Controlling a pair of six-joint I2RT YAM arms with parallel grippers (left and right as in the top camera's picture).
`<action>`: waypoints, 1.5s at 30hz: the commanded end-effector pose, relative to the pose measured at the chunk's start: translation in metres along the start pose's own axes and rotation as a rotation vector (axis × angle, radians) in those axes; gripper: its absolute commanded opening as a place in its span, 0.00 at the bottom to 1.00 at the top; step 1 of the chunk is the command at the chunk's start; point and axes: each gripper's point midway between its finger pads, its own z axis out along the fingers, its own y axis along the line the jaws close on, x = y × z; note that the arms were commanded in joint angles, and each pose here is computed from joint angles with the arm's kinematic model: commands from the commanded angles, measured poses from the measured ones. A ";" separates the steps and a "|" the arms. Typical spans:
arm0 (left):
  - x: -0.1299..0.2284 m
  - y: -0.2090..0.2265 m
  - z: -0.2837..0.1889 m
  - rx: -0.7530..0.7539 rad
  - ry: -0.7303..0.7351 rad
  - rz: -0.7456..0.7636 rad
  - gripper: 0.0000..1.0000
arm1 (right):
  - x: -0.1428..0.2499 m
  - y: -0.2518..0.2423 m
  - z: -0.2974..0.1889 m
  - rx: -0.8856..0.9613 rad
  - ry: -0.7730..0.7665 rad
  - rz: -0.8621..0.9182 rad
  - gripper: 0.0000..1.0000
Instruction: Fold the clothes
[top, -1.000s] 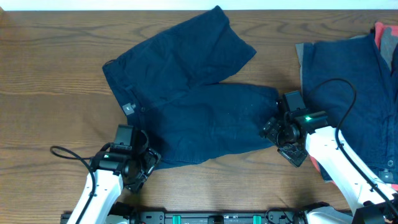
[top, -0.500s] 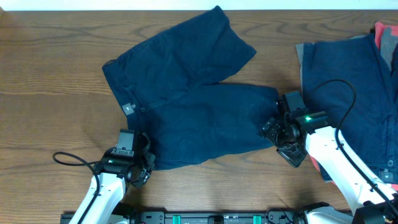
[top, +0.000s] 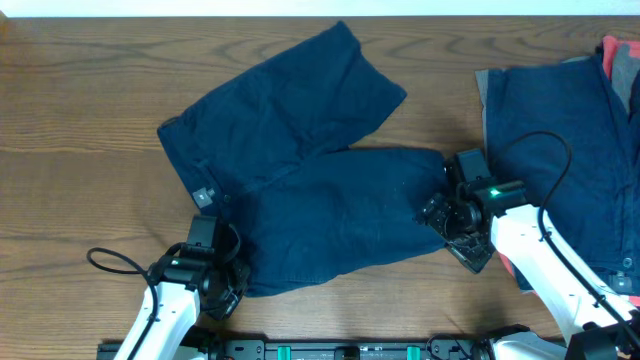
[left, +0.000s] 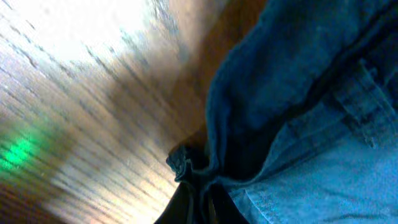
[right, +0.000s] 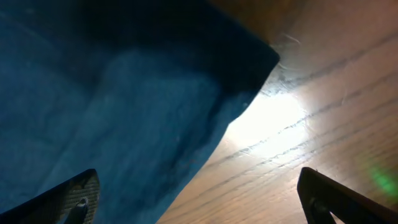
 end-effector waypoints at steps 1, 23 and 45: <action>0.007 0.000 -0.002 0.018 0.026 0.067 0.06 | 0.007 -0.009 0.009 0.014 0.032 0.072 0.99; 0.011 0.007 -0.015 -0.021 0.038 0.145 0.06 | -0.009 -0.011 0.051 -0.078 -0.087 0.124 0.01; 0.049 0.005 -0.123 0.192 0.008 0.312 0.06 | -0.056 0.012 -0.152 -0.252 -0.461 -0.231 0.01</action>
